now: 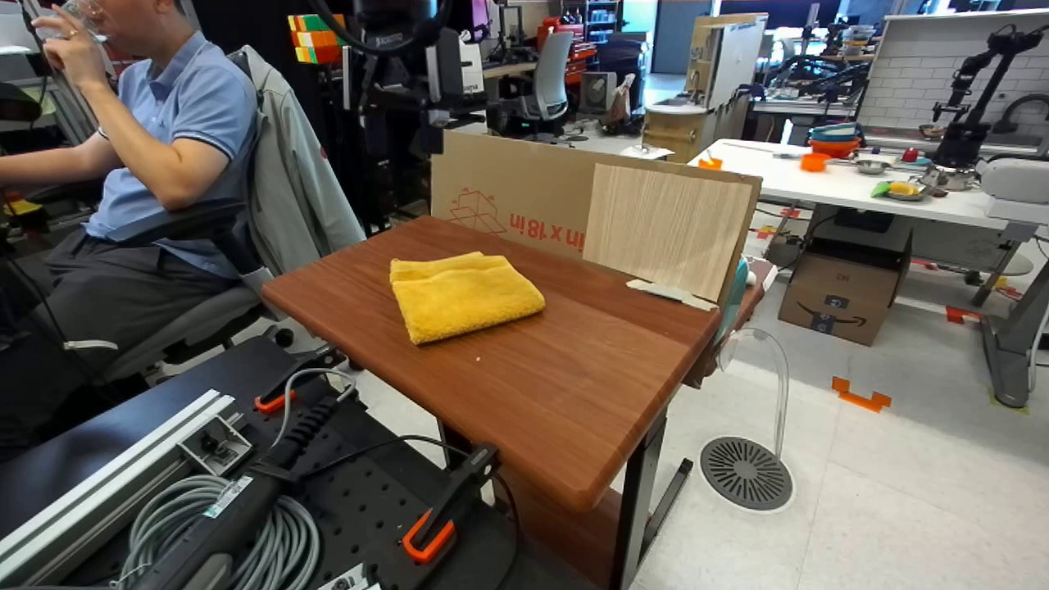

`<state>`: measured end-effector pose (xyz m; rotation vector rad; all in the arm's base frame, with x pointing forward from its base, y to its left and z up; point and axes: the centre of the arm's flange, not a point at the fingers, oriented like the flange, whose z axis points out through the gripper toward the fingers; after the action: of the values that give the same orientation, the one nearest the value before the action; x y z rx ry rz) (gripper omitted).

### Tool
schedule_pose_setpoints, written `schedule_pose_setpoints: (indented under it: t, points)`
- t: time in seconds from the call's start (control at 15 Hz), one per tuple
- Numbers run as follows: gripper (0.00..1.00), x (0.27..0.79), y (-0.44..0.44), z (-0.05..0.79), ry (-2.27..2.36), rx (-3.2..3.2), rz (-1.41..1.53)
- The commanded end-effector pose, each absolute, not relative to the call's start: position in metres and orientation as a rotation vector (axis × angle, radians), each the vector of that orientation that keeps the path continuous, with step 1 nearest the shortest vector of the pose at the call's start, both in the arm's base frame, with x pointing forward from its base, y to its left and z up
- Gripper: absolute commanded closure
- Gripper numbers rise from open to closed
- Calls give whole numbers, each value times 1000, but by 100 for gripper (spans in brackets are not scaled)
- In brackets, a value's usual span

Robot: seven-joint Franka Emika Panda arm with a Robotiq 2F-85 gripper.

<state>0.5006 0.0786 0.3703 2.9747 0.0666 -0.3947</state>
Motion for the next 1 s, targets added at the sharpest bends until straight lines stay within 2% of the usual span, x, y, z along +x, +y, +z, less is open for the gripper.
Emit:
schedule_pose_setpoints:
  t: [0.0,0.07,0.4,0.47,0.93]
  points:
    - [0,498,56,382,326,2886,-500]
    - [0,499,61,370,199,2938,-453]
    - [0,498,59,372,285,2920,-486]
    - [0,501,62,366,477,2831,-511]
    - [0,521,57,344,948,2662,-557]
